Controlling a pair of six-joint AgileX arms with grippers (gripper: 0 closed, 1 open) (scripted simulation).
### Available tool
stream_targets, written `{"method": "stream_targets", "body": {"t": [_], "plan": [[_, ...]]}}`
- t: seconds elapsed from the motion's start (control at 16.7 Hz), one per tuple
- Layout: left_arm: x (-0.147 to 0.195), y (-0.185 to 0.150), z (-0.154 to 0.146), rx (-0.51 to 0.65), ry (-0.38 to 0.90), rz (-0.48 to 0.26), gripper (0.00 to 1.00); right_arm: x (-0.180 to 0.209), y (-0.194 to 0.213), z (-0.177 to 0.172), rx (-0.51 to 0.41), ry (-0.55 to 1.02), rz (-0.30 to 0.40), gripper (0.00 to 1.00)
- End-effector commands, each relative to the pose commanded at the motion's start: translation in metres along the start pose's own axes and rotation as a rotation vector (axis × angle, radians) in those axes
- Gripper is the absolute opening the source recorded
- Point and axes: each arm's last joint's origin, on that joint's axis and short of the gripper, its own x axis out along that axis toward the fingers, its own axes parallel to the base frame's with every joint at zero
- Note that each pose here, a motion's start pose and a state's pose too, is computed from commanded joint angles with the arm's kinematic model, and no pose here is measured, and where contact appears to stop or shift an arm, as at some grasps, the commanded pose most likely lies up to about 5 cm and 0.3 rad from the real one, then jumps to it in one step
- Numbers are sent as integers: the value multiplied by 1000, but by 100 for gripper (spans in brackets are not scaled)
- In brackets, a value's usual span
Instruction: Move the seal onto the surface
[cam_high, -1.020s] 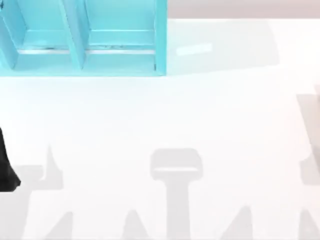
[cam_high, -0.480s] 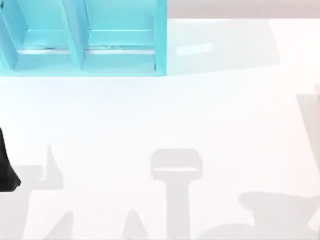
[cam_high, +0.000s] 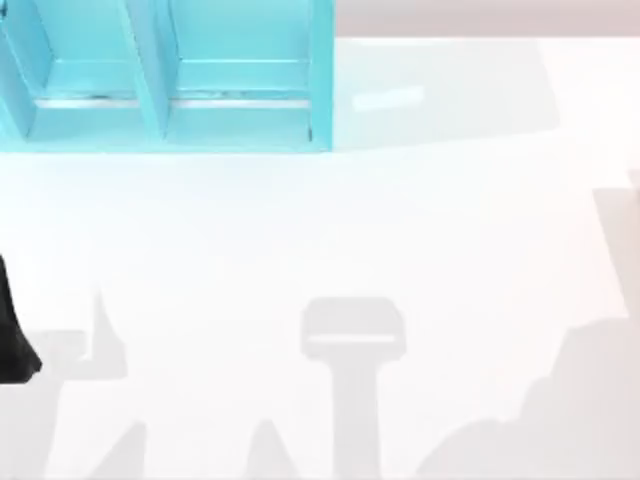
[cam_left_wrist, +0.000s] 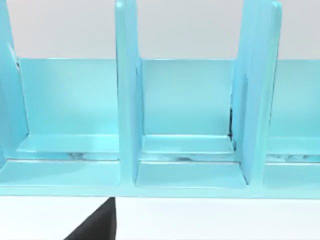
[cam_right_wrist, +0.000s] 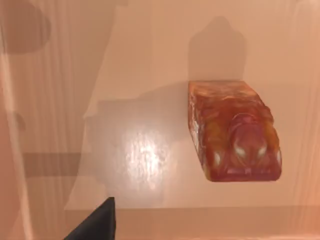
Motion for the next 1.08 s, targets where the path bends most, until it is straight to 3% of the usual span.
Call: {"method": "stream_targets", "body": {"t": [0.18,0.72,1.08], "plan": [[0,0,0,0,0,0,100,6,-9,7,2,51,35,100],[0,0,0,0,0,0,100,11,-12,7,1,60,40,100],[0,0,0,0,0,0,100,64,-15,11,2,43,31,100]]}}
